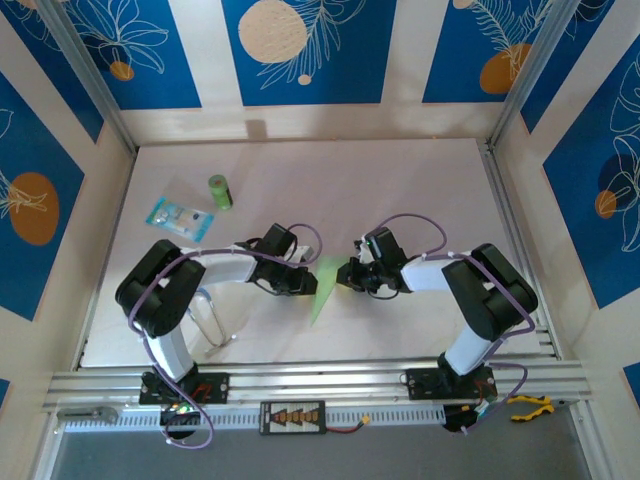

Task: Fold a paper plane with a square sheet of paper (pick it up from the middle)
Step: Move a paper plane to the center of the table.

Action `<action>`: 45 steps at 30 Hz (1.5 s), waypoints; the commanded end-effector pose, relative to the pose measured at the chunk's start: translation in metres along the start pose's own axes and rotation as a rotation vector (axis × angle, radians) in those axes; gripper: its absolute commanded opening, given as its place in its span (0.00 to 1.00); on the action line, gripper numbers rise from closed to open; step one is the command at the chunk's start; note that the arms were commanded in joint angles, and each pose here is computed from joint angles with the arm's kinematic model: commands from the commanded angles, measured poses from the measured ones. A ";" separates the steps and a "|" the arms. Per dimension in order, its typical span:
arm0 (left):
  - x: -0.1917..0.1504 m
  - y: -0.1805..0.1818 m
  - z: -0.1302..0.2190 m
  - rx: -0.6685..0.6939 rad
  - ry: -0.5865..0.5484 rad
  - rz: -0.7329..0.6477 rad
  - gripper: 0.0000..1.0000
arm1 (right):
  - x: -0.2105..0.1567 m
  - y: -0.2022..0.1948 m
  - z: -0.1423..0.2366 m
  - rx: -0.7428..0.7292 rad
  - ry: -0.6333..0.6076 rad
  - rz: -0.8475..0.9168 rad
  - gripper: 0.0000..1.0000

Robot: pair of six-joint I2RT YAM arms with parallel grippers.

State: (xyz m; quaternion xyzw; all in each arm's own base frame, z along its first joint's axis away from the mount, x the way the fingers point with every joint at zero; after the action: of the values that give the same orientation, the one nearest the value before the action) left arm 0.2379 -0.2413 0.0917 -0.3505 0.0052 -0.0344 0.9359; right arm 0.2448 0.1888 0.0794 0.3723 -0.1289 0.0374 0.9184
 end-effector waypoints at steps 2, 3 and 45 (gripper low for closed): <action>-0.001 -0.008 -0.007 -0.068 0.026 -0.012 0.22 | -0.009 -0.002 -0.008 0.011 0.042 -0.010 0.13; -0.001 -0.008 -0.007 -0.075 0.028 -0.012 0.22 | -0.009 -0.003 -0.009 0.011 0.043 -0.010 0.13; 0.002 -0.028 0.012 -0.108 -0.040 -0.024 0.00 | -0.006 0.012 0.015 -0.001 -0.015 0.024 0.26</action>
State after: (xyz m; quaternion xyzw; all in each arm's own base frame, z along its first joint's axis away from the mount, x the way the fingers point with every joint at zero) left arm 0.2406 -0.2557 0.1073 -0.4096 0.0026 -0.0337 0.9116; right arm 0.2412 0.1900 0.0891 0.3752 -0.1368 0.0411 0.9159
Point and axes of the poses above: each hand's point on the last joint's axis, 136 mm out from that joint toward the fingers, its own z axis back along the fingers, its own y axis along the line the jaws close on, x = y × z, the point moved 9 cm from there along z, back along the fingers, and after that the axes turned 11 degrees about z, right-handed, at the moved point
